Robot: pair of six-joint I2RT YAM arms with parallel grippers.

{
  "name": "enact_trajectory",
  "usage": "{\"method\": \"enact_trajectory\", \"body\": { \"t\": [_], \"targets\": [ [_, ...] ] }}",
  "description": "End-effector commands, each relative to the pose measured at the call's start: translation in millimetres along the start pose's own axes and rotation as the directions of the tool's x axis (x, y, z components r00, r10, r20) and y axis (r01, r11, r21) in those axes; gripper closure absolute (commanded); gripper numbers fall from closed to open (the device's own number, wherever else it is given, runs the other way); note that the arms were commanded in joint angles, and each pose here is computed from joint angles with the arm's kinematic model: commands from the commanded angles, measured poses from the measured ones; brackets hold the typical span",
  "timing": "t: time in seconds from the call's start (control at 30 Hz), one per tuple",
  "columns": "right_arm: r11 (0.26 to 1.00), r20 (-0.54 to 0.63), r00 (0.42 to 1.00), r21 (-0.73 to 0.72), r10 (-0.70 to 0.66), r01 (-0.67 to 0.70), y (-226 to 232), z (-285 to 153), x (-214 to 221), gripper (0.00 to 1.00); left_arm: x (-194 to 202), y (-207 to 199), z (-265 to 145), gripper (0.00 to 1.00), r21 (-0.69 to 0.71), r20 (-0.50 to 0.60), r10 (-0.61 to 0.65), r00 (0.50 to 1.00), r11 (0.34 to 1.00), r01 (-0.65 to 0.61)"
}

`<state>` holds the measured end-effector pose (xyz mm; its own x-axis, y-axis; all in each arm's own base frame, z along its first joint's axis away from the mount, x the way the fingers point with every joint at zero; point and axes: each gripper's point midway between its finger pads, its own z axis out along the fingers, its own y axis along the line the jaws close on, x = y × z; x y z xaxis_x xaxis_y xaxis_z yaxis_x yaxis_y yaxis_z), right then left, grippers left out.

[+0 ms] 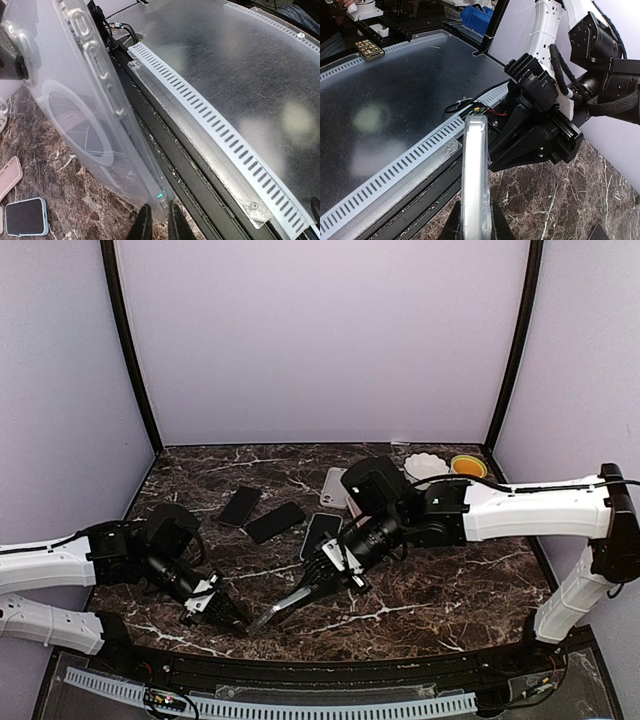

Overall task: Take the phone out of the phone case
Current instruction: Remove the top left corner of the phone case.

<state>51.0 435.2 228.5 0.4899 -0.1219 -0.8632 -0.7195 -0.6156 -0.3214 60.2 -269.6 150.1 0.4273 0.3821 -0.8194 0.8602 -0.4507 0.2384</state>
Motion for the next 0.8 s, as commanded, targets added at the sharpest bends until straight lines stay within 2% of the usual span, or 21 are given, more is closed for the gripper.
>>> {"method": "enact_trajectory", "body": {
  "t": [0.0, 0.17, 0.23, 0.3, 0.33, 0.4, 0.47, 0.77],
  "targets": [
    [0.99, 0.134, 0.99, -0.128, -0.047, 0.064, 23, 19, -34, 1.0, -37, 53, -17, 1.0, -0.241, 0.02, 0.276, 0.961, 0.934, -0.263],
    [0.989, 0.117, 0.992, -0.133, -0.049, 0.064, 24, 21, -30, 1.0, -31, 55, -17, 1.0, -0.247, -0.009, 0.273, 0.962, 0.932, -0.266],
    [0.991, 0.1, 0.993, -0.116, -0.059, 0.07, 23, 20, -27, 1.0, -30, 55, -18, 0.95, -0.252, -0.022, 0.272, 0.962, 0.929, -0.269],
    [0.993, 0.076, 0.995, -0.095, -0.065, 0.072, 22, 18, -23, 1.0, -27, 56, -19, 0.82, -0.264, -0.039, 0.27, 0.962, 0.926, -0.27],
    [0.994, 0.064, 0.996, -0.083, -0.069, 0.074, 22, 17, -21, 1.0, -26, 57, -21, 0.71, -0.274, -0.05, 0.269, 0.962, 0.922, -0.272],
    [0.996, 0.041, 0.997, -0.056, -0.071, 0.074, 20, 12, -17, 1.0, -23, 58, -23, 0.59, -0.287, -0.068, 0.258, 0.964, 0.92, -0.266],
    [0.997, 0.009, 0.998, -0.023, -0.069, 0.07, 17, 7, -11, 1.0, -21, 59, -25, 0.53, -0.298, -0.087, 0.247, 0.965, 0.918, -0.261],
    [0.976, -0.145, 0.988, 0.203, -0.052, 0.081, -5, -21, 18, 1.0, -25, 68, -34, 0.53, -0.364, -0.094, 0.238, 0.967, 0.895, -0.256]
  ]
}}
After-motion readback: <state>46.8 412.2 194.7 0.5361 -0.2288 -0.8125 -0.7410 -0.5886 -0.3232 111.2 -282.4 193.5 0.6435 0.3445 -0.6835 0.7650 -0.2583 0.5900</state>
